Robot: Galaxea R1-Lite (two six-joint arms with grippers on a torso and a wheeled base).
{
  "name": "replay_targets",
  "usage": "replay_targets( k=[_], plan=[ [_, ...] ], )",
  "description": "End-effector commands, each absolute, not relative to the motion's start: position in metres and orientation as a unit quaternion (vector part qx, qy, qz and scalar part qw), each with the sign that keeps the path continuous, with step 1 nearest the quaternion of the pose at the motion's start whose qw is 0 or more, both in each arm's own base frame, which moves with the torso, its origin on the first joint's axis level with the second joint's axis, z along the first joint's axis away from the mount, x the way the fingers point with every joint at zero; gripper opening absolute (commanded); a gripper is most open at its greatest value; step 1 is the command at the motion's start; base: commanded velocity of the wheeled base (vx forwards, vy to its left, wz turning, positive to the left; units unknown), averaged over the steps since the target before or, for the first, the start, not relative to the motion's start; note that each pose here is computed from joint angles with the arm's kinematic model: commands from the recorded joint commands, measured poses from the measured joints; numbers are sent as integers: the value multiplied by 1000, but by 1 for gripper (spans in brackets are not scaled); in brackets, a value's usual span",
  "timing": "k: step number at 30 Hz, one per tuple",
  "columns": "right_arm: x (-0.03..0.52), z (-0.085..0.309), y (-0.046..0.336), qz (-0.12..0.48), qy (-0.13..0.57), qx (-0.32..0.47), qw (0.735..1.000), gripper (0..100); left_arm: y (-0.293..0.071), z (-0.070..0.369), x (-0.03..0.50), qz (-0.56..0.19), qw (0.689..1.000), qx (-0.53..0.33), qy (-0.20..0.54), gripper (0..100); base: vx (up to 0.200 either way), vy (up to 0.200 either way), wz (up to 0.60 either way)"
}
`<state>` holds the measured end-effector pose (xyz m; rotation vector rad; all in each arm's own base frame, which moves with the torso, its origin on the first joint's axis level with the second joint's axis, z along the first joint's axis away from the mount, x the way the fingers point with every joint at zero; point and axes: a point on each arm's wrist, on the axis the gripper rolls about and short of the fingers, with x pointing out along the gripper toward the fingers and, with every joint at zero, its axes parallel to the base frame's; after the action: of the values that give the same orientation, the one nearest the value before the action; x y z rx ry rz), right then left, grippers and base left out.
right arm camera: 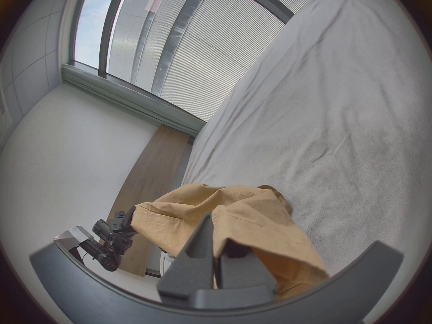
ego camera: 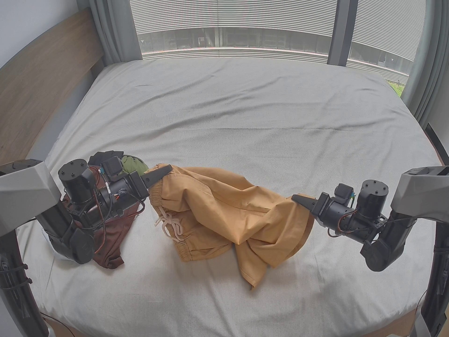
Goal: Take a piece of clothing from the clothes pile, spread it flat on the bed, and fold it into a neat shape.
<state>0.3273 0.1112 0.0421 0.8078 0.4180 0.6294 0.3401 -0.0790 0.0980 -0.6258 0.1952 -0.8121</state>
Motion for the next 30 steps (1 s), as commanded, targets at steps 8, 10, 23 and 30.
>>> replay_targets(
  k=[8, 10, 23, 30],
  plan=[
    [315, 80, 84, 302, 149, 369, 866, 0, -76, 135, 327, -401, 859, -314, 56, 0, 0, 0, 0],
    [313, 83, 81, 303, 145, 366, 868, 0, -75, 140, 325, -401, 857, -321, 52, 0, 0, 0, 0],
    [302, 111, 67, 304, 114, 363, 873, 0, -73, 148, 317, -404, 854, -325, 48, 0, 0, 0, 0],
    [298, 123, 61, 305, 91, 350, 881, 0, -73, 156, 307, -411, 851, -324, 43, 0, 0, 0, 0]
  ],
)
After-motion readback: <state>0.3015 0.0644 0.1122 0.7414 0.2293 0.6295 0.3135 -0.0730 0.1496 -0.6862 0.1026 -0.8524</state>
